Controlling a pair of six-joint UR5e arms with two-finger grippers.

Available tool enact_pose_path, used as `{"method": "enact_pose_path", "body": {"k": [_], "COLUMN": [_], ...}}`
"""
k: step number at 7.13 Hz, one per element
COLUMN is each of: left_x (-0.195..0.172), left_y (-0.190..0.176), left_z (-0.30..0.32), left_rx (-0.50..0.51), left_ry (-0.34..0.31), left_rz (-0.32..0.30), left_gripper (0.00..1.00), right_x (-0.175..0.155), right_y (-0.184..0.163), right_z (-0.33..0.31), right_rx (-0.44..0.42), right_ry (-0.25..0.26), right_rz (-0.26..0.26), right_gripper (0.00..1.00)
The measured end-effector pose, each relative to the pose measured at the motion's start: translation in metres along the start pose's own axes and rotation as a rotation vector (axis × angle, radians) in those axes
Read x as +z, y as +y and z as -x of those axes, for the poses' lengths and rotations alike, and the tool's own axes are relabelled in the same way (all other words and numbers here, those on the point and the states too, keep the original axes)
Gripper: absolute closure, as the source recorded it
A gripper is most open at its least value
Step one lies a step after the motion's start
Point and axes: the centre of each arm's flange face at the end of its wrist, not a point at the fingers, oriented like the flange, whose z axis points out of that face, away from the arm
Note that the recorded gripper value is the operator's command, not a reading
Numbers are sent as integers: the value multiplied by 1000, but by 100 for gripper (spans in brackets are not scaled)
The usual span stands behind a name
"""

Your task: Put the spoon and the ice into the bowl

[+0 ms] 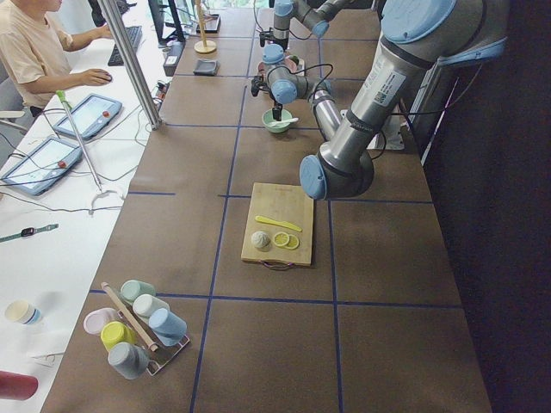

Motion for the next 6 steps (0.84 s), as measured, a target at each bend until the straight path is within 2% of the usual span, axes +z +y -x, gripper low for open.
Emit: {"method": "enact_pose_path", "body": {"k": [2,3,4,6], "left_x": [-8,-24,-46,-89], "left_y": [-1,1,9,32], "left_z": [2,11,35,103], "left_rx": [-2,0,-1,37], "left_ry": [7,18,28,11], "left_rz": [-11,-31,-57,-104], "left_gripper": [1,1,1,1], "right_x": [-6,-18,-35,-69], "right_y": [-1,-2,-6,-17], "right_z": [3,8,20,96], "right_rx": [0,1,17,140], "right_ry": [-11,-31,-65,-183], "right_rz": [-6,-22,-43,-70], "right_gripper": [100,100,100,100]}}
